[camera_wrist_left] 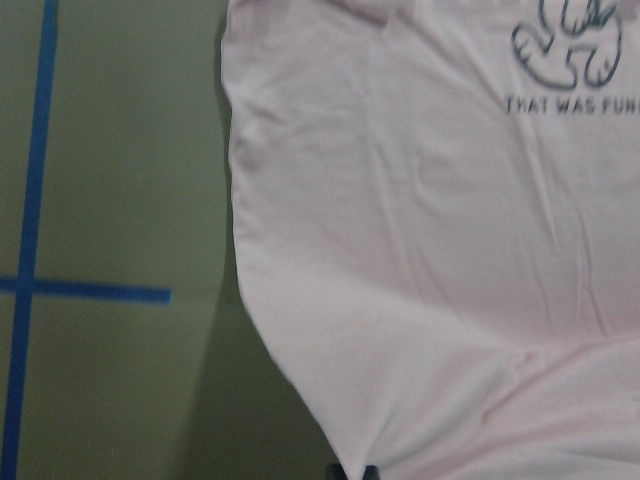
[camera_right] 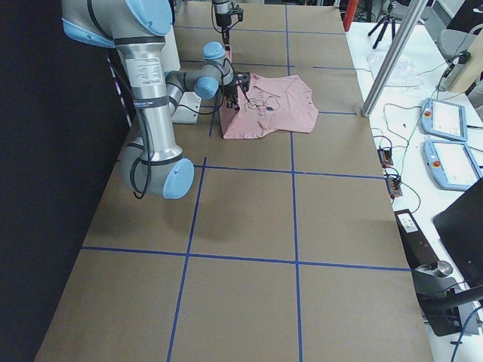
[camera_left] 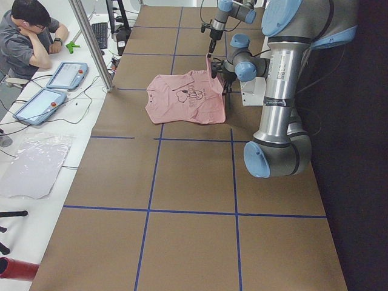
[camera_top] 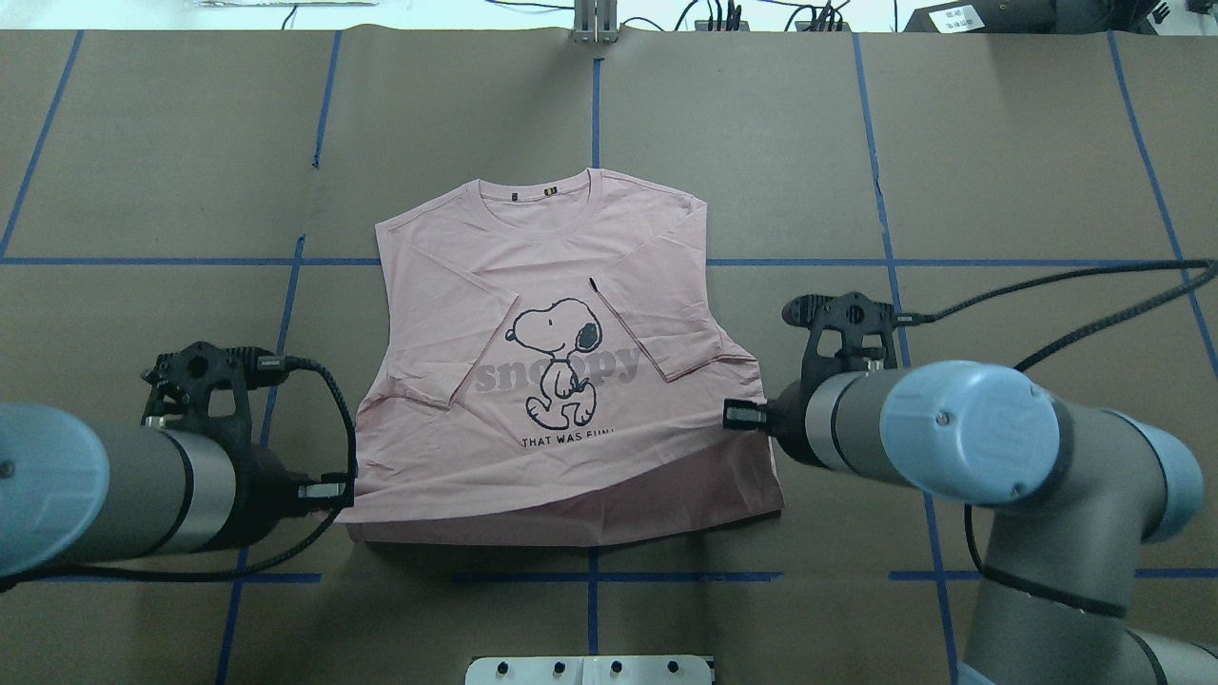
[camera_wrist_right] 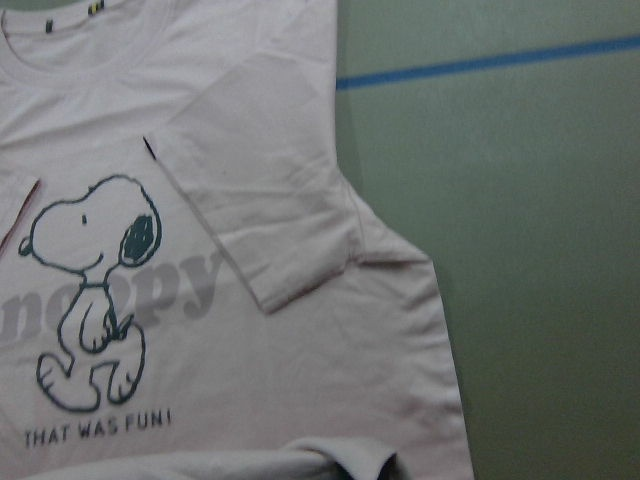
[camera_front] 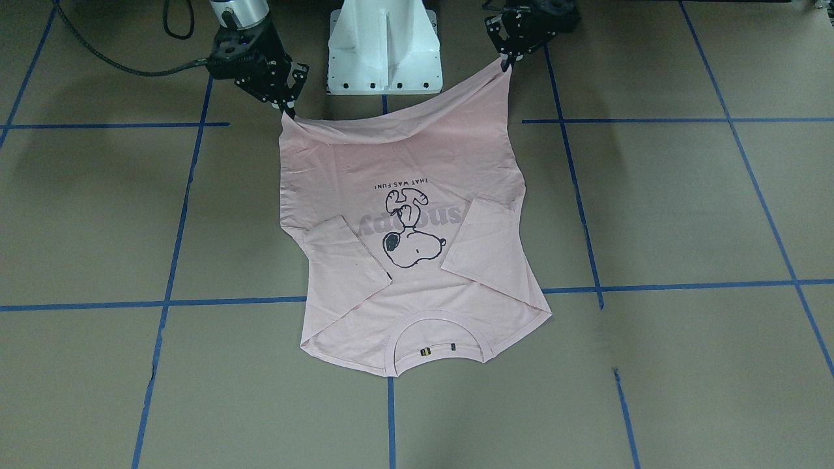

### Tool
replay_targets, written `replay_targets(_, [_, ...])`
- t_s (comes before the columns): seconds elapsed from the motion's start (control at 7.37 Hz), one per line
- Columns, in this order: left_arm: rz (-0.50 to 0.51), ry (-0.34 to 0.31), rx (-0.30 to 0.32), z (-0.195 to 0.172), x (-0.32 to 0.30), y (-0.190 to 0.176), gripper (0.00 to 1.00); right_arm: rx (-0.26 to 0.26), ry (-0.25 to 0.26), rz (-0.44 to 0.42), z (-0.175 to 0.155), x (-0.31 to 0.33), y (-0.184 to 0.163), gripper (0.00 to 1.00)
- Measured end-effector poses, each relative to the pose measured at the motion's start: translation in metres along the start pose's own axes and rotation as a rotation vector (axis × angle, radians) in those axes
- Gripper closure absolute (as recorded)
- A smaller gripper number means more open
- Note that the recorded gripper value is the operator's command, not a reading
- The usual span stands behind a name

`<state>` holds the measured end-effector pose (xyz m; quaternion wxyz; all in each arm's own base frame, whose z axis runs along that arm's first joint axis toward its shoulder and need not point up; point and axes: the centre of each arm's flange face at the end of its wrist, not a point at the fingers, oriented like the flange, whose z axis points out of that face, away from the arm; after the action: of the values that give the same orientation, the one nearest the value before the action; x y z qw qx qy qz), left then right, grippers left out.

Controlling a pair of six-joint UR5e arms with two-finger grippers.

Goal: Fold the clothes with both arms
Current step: 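Lift the hem with both grippers and carry it toward the collar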

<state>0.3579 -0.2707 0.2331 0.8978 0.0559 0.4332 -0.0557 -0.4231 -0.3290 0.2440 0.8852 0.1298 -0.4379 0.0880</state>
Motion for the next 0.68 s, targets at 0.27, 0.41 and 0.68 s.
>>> replay_targets(0.27, [-0.033, -0.033, 0.062, 0.023, 0.013, -0.062, 1.0, 0.091, 0.056, -0.056, 0.028, -0.011, -0.078, 1.0])
replay_targets(0.41, [-0.038, -0.06, 0.096, 0.035, 0.016, -0.096, 1.0, 0.114, 0.085, -0.076, 0.043, -0.021, -0.112, 1.0])
replay_targets(0.68, [-0.038, -0.096, 0.155, 0.064, 0.0, -0.157, 1.0, 0.143, 0.097, -0.143, 0.081, -0.029, -0.153, 1.0])
